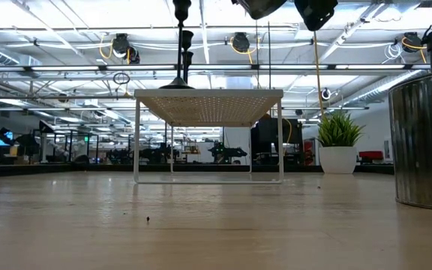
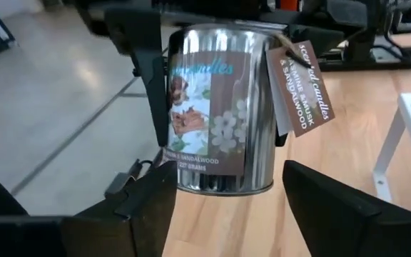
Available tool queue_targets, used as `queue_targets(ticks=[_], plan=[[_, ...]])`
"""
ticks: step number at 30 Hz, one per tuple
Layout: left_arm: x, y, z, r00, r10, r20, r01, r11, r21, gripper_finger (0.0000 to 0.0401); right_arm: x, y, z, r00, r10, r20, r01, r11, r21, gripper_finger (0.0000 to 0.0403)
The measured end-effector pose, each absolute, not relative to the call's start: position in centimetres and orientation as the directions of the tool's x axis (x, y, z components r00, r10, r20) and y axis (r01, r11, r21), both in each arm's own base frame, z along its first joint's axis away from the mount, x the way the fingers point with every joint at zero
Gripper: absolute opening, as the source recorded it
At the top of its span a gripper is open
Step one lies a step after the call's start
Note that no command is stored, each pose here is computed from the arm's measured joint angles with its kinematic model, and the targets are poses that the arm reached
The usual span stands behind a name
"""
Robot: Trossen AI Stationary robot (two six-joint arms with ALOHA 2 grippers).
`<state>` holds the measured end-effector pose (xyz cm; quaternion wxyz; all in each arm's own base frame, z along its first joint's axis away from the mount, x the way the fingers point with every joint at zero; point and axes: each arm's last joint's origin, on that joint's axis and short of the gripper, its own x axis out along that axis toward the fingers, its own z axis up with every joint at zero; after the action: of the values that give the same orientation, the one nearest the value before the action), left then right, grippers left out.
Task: Pick & Place candle stick holders
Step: Put the top silver scented candle on the shelf
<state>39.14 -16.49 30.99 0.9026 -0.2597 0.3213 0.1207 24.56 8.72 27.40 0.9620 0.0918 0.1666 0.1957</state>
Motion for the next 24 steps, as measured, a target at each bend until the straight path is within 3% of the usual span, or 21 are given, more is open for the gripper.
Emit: queue_targets(ticks=[15, 19, 24], plan=[[39.16, -16.33, 30.98, 0.763, 0.061, -0.643, -0.369, 0.858, -0.357, 0.0356, 24.46, 8.90, 27.39, 0.832, 0.477, -0.283, -0.382, 0.863, 0.332, 0.0248], [39.42, -16.31, 30.78, 0.766, 0.062, -0.640, -0.370, 0.857, -0.360, 0.0356, 24.46, 8.90, 27.39, 0.832, 0.477, -0.283, -0.383, 0.864, 0.328, 0.0273], [39.80, -16.24, 30.46, 0.769, 0.057, -0.637, -0.367, 0.855, -0.366, 0.0356, 24.46, 8.90, 27.39, 0.832, 0.477, -0.283, -0.387, 0.865, 0.319, 0.0335]])
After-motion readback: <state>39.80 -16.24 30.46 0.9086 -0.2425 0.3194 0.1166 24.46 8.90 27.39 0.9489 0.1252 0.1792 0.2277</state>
